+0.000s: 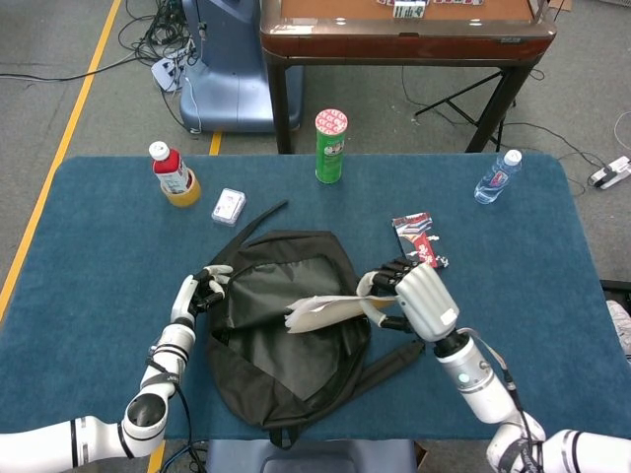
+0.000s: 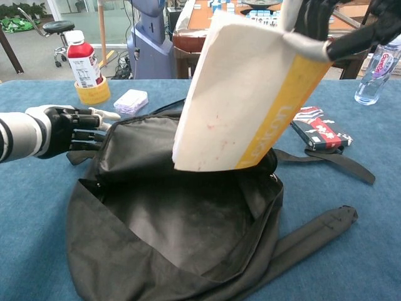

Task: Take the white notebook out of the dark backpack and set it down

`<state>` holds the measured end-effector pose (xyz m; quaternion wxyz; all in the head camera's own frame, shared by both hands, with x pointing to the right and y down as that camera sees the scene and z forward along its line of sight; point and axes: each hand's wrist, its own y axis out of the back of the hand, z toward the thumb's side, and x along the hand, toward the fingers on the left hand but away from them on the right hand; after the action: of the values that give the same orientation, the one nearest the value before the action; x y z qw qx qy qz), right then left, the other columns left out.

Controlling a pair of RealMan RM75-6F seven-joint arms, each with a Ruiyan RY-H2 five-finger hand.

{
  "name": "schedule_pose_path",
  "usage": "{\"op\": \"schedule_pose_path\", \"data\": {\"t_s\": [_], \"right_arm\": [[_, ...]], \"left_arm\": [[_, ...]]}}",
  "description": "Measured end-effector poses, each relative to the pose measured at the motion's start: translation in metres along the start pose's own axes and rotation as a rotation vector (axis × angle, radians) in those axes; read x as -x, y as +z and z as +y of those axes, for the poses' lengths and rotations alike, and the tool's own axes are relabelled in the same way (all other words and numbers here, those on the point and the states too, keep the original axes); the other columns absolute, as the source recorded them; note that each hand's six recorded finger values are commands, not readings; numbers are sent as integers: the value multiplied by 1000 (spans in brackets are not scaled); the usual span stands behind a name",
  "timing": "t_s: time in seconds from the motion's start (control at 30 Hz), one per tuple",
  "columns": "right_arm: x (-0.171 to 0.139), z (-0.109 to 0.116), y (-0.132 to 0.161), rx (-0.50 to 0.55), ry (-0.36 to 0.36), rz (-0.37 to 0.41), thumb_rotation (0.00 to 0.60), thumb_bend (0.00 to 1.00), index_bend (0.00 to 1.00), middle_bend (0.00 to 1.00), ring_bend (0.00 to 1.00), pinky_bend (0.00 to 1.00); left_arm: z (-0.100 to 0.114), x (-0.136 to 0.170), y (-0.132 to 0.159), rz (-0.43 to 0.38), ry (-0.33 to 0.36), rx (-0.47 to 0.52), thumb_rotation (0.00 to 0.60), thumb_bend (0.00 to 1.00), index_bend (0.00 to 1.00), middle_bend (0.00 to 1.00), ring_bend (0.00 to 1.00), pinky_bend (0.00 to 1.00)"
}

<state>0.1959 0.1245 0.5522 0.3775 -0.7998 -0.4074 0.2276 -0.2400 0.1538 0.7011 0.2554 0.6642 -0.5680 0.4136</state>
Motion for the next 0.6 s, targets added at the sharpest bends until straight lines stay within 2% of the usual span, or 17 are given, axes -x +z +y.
{"op": "schedule_pose_path", "data": {"t_s": [0.27, 0.37, 0.47, 0.57, 0.6], "right_arm": [[2, 64, -19, 1, -110, -67, 600, 618, 723, 633, 581, 562], [4, 81, -25, -4, -143, -86, 600, 618, 722, 633, 581, 562], [6, 86, -32, -28, -152, -104, 600, 617, 722, 633, 581, 562], [10, 82, -43, -53, -138, -127, 600, 618, 722, 633, 581, 562], [11, 79, -47, -58, -132, -136, 600, 617, 722, 633, 581, 562]], "left_arm": [[0, 6, -5, -16, -30, -37, 600, 838, 389, 424, 384, 195], [0, 10, -5, -34, -40, -53, 600, 837, 388, 424, 384, 195], [0, 14, -4, -56, -48, -66, 599, 837, 359, 409, 371, 195], [0, 18, -1, -91, -54, -85, 511, 831, 313, 389, 351, 195], [-1, 20, 1, -109, -57, -92, 444, 828, 292, 383, 345, 195]]}}
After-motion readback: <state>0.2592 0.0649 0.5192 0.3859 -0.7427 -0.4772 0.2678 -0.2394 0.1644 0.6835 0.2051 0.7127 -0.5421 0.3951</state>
